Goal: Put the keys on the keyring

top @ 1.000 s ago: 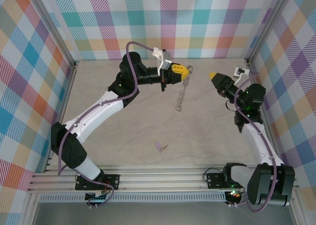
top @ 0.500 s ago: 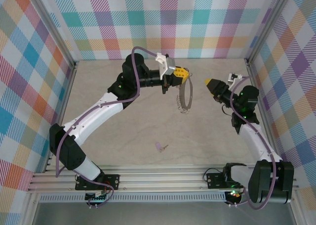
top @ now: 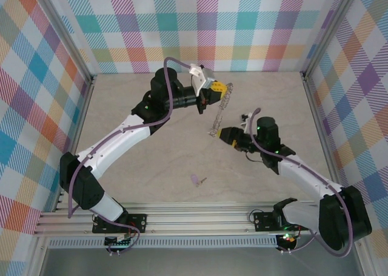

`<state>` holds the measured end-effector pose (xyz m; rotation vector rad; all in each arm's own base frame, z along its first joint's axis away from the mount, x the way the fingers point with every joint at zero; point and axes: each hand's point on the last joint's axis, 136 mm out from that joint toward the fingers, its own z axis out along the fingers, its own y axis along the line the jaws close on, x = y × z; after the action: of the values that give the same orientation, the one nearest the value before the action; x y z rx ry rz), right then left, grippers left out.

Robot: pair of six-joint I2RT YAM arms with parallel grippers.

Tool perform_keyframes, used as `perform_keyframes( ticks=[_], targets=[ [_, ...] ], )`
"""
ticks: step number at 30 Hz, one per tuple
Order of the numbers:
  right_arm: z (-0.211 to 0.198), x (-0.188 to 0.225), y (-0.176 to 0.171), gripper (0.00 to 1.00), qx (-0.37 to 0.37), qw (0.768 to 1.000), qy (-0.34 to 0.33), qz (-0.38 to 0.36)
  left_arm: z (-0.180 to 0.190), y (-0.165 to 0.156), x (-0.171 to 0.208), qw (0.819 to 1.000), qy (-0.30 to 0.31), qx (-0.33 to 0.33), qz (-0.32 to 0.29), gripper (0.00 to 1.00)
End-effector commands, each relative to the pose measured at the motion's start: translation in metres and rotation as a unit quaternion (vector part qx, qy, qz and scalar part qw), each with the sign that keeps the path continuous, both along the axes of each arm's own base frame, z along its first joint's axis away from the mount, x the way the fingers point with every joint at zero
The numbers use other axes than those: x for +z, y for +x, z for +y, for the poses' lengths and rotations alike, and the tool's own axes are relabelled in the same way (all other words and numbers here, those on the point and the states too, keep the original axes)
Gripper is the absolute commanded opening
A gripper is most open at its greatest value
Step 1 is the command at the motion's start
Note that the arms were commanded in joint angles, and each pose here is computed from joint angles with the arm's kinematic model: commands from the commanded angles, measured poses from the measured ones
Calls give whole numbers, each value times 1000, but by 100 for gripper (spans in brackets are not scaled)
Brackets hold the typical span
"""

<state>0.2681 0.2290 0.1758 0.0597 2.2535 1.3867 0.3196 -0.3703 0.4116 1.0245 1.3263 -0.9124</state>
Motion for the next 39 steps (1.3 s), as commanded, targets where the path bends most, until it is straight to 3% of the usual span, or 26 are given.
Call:
perform_keyframes(
  ticks=[1,9,17,25,39],
  targets=[
    [0,-39,-19,61,3,998,-54,31,29,4,27,998,-19,48,-21,0],
    [25,-63,-54,58,54,991,-108,53,63,21,16,994,8,106,-5,0],
    [54,-85,-84,52,101,974,-174,101,86,18,13,991,-3,134,3,0],
    [71,-113,-112,38,122,948,-248,160,97,17,13,989,-5,146,2,0],
    [84,-128,-125,30,140,926,-293,193,108,22,16,987,-5,160,-7,0]
  ],
)
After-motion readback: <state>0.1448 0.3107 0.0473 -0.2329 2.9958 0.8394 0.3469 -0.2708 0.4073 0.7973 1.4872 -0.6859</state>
